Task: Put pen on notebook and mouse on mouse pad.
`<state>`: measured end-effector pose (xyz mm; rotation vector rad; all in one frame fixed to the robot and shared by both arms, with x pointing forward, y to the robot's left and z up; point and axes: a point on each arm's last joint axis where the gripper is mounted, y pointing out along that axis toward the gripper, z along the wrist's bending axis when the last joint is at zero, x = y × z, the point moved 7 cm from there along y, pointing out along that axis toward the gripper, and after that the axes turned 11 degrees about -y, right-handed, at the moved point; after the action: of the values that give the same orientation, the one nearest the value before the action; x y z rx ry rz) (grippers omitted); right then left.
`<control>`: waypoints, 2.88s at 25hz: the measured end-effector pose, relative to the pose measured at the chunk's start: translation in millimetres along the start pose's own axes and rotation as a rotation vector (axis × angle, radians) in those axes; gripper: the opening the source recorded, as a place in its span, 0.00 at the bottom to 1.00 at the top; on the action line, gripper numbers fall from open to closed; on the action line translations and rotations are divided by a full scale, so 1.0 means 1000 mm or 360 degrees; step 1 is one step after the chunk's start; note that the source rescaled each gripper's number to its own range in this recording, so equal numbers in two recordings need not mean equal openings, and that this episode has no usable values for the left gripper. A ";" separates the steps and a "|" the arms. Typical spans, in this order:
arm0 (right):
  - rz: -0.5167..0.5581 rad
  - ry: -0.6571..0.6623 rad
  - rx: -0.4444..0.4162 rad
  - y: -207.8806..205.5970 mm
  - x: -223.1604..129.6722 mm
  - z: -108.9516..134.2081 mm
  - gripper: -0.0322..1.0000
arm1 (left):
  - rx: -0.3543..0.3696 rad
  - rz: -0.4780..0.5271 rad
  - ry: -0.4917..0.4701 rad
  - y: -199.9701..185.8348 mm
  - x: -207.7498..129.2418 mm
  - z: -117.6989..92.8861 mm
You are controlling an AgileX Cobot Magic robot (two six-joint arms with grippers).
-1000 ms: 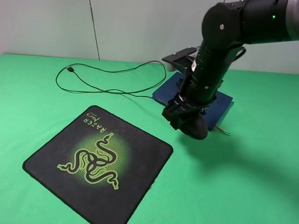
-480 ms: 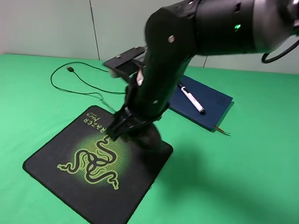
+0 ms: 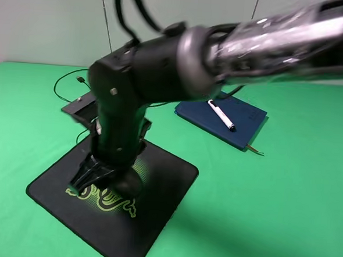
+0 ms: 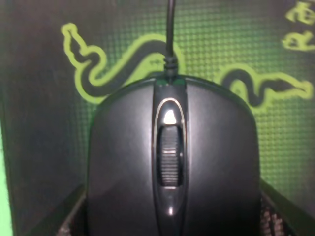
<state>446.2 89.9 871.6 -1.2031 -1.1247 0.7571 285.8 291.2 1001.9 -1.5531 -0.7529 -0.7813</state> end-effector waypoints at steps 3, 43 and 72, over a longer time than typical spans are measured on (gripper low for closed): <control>0.0023 0.0023 0.0031 0.014 0.003 0.002 0.60 | 0.0000 0.0000 0.0000 0.000 0.000 0.000; 0.0280 0.0036 0.0052 0.015 -0.005 0.002 1.00 | 0.0000 0.0000 0.0000 0.000 0.000 0.000; 0.0084 0.0292 -0.0239 -0.185 -0.114 -0.089 1.00 | 0.0000 0.0000 0.0000 0.000 0.000 0.000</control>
<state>476.1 -87.6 1022.9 -1.4041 -1.0148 0.5964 285.8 291.2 1001.9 -1.5531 -0.7529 -0.7813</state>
